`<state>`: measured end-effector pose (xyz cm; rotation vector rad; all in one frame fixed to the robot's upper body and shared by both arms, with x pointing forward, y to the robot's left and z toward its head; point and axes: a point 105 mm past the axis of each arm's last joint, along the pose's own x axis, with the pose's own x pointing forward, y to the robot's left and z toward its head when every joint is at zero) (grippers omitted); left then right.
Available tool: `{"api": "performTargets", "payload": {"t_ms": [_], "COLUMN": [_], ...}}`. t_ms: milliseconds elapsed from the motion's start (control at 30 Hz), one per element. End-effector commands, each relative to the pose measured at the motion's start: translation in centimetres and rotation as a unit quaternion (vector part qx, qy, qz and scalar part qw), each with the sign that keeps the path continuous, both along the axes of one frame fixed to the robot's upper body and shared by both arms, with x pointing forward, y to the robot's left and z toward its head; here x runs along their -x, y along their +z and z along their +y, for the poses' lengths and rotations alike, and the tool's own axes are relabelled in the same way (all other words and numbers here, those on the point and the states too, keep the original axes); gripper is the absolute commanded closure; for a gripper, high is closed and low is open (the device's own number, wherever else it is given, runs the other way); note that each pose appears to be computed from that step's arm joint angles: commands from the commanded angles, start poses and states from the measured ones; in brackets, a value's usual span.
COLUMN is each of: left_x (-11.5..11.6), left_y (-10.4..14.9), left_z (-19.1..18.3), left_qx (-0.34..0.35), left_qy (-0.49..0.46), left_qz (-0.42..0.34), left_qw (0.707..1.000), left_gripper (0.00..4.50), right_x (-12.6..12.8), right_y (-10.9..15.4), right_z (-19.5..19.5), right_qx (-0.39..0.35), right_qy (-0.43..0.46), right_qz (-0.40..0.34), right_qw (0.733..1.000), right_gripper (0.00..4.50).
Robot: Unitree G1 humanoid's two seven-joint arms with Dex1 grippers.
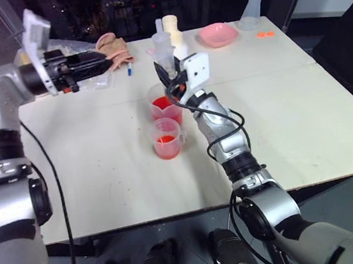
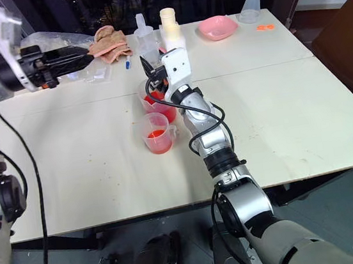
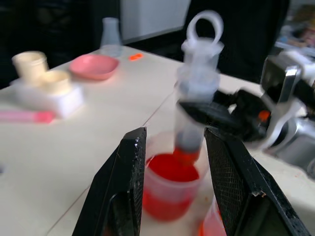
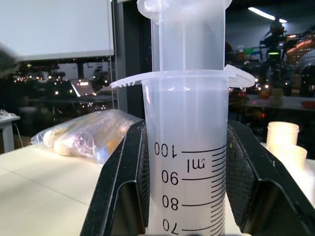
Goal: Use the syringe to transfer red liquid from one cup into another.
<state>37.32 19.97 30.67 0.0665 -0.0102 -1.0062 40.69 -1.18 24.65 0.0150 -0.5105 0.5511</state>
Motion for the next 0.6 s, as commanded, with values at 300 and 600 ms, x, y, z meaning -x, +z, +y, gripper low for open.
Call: {"api": "performTargets", "payload": {"t_ms": [300, 600], "left_x": [0.1, -1.3], "left_y": [0.9, 1.0], "left_z": [-2.0, -3.7], "left_qx": [0.022, 0.034], "left_qy": [-0.021, -0.04], "left_qz": [-0.04, -0.042], "left_qw": [0.999, 0.998], "left_gripper": [2.53, 2.53], "right_x": [5.0, 9.4], "right_y": [7.1, 7.3], "right_z": [0.7, 0.3], "right_qx": [-0.031, -0.007], "right_qy": [0.073, 0.154], "right_qz": [-0.072, -0.059], "right_qw": [0.994, 0.986], "right_gripper": [3.11, 3.11]}}
